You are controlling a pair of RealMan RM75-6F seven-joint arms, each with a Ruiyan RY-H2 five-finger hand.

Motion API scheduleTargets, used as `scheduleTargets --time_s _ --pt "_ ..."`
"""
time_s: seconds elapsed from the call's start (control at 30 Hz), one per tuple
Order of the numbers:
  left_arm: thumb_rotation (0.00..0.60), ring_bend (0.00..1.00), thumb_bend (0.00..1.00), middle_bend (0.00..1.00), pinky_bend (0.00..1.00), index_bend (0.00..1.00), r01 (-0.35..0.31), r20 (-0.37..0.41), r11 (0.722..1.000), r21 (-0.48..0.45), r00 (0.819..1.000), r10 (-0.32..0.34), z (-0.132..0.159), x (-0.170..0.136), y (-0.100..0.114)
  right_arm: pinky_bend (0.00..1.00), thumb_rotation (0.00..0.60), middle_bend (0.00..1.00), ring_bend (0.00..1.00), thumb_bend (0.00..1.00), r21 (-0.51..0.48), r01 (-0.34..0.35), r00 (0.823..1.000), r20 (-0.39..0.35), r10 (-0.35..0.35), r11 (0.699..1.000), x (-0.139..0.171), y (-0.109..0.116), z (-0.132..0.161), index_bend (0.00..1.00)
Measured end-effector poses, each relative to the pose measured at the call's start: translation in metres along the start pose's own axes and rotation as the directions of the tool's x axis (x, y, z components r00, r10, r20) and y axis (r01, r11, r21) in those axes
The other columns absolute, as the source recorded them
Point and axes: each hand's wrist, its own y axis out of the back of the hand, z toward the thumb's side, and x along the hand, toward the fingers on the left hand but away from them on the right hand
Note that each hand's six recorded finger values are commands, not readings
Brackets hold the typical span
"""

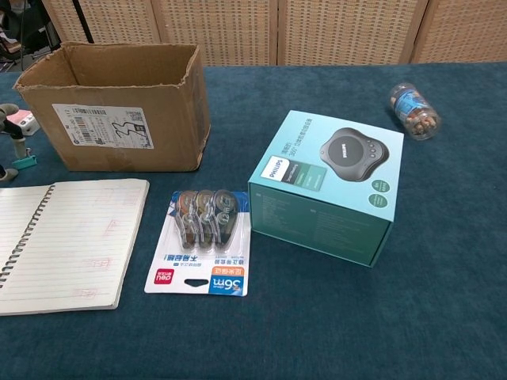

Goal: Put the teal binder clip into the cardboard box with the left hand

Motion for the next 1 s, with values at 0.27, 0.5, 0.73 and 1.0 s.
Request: scheduleTargets --time_s 0.27,0.5,0.73,1.0 --pt "0.6 0.0 0.38 0.0 0.0 0.59 -0.023 -0.004 1.0 -0.006 1.0 0.023 0.001 0.0 0.003 0.0 0.6 0.0 0.0 0.16 -0.002 -0.001 1.0 -0.001 0.001 1.0 0.0 0.0 0.0 0.02" --pt "0.6 0.0 0.4 0.0 0.0 0.62 -0.034 -0.006 0.999 -0.002 0.999 0.034 -0.001 0.0 0.005 0.0 0.6 0.0 0.0 0.16 -0.005 0.001 1.0 -0.001 -0.001 1.0 0.0 0.001 0.0 0.02" --pt "0.6 0.0 0.41 0.0 0.0 0.63 -0.058 -0.002 0.998 -0.002 0.998 0.058 -0.002 0.0 0.013 0.0 0.6 0.0 0.0 0.16 -0.006 0.001 1.0 -0.002 -0.001 1.0 0.0 0.0 0.0 0.02" --pt "0.6 0.0 0.42 0.0 0.0 0.63 -0.091 0.003 0.996 -0.005 0.996 0.091 -0.004 -0.003 0.024 0.0 0.6 0.0 0.0 0.16 -0.008 -0.001 1.0 0.002 0.001 1.0 0.0 0.0 -0.001 0.02"
